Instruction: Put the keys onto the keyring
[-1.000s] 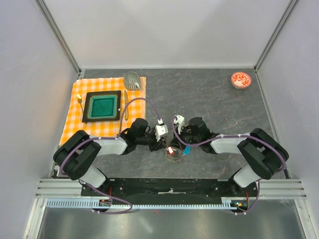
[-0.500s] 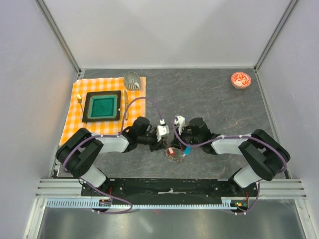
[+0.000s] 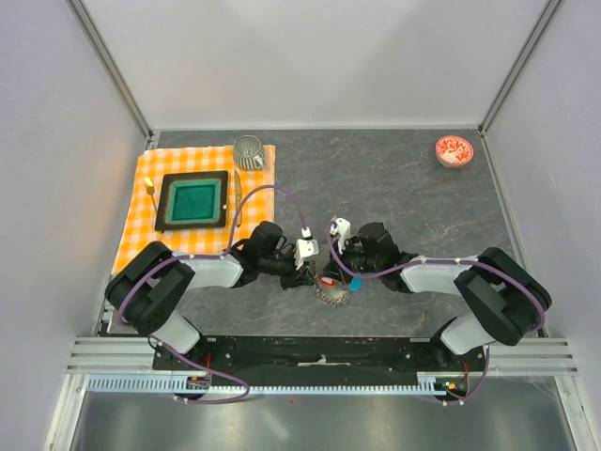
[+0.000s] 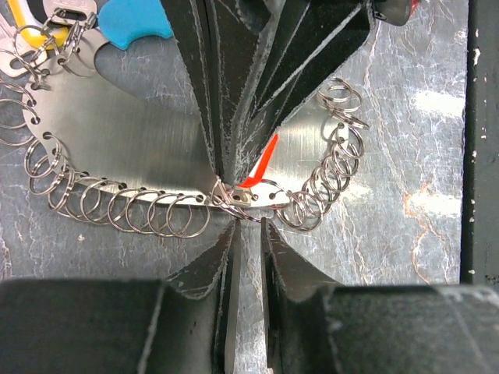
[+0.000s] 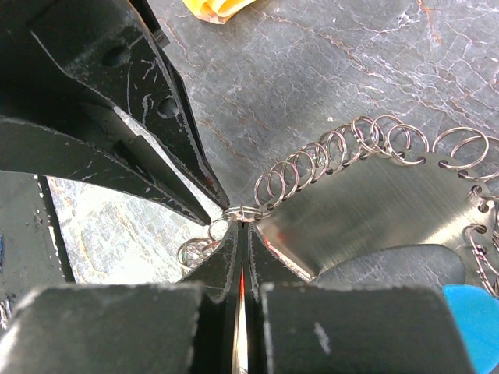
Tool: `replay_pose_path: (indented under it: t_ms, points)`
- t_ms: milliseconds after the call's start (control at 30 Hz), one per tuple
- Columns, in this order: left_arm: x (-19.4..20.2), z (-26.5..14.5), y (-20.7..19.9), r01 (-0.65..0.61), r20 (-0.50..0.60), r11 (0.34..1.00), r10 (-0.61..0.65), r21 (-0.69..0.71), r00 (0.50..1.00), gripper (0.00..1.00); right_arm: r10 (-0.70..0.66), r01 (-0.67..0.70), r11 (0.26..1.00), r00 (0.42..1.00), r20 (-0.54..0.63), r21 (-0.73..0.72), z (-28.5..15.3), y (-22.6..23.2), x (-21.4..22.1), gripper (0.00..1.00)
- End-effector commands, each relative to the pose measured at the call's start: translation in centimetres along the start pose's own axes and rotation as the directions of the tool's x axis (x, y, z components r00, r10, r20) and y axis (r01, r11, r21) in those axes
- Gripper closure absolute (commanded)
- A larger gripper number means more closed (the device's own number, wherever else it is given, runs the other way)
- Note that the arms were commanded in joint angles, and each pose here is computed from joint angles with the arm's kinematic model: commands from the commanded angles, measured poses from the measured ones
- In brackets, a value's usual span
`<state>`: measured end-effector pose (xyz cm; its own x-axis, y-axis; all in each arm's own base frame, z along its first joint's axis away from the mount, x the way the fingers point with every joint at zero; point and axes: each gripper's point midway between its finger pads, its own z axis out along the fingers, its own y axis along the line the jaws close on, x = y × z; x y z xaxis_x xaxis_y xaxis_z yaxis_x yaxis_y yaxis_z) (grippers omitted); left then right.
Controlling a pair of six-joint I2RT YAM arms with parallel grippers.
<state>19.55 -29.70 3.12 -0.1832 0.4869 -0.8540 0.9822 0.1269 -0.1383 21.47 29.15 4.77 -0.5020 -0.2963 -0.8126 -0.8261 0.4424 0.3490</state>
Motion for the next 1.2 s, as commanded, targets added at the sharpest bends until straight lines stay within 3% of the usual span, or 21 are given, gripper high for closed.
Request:
replay_pose_path:
  t_ms: [0,167,533,767,867,1100,1167]
  points:
    - [-1.2,0.2,-0.2,-0.025,0.026,0.999,0.024,0.036,0.999,0.79,-0.049,0.049,0.999,0.997,0.066,0.006,-0.2,0.0,-2.0,1.00]
    - [-1.2,0.4,0.2,-0.014,0.020,1.000,0.014,0.028,1.000,0.82,-0.048,0.048,0.999,0.997,0.066,0.003,-0.2,0.1,-1.9,1.00]
    - [-2.0,0.7,1.4,0.046,0.033,0.999,-0.045,-0.029,0.998,0.68,-0.044,0.045,0.999,0.997,0.061,-0.006,0.0,0.2,-1.8,1.00]
    - [-2.4,0.9,1.5,0.062,0.040,0.998,-0.061,-0.027,0.997,0.66,-0.040,0.041,0.999,0.997,0.061,-0.008,0.1,0.1,-1.8,1.00]
    - [-2.2,1.2,1.7,0.080,0.023,0.996,-0.079,-0.028,0.997,0.68,-0.040,0.041,0.999,0.997,0.059,-0.009,0.1,0.2,-1.7,1.00]
    - [-1.8,1.2,1.6,0.092,0.005,0.996,-0.091,-0.016,0.996,0.87,-0.040,0.040,0.999,0.997,0.064,-0.004,0.0,0.1,-1.9,1.00]
    - [-1.6,1.1,1.5,0.095,-0.001,0.995,-0.095,-0.018,0.995,0.87,-0.042,0.041,0.999,0.997,0.066,0.005,-0.1,0.0,-2.0,1.00]
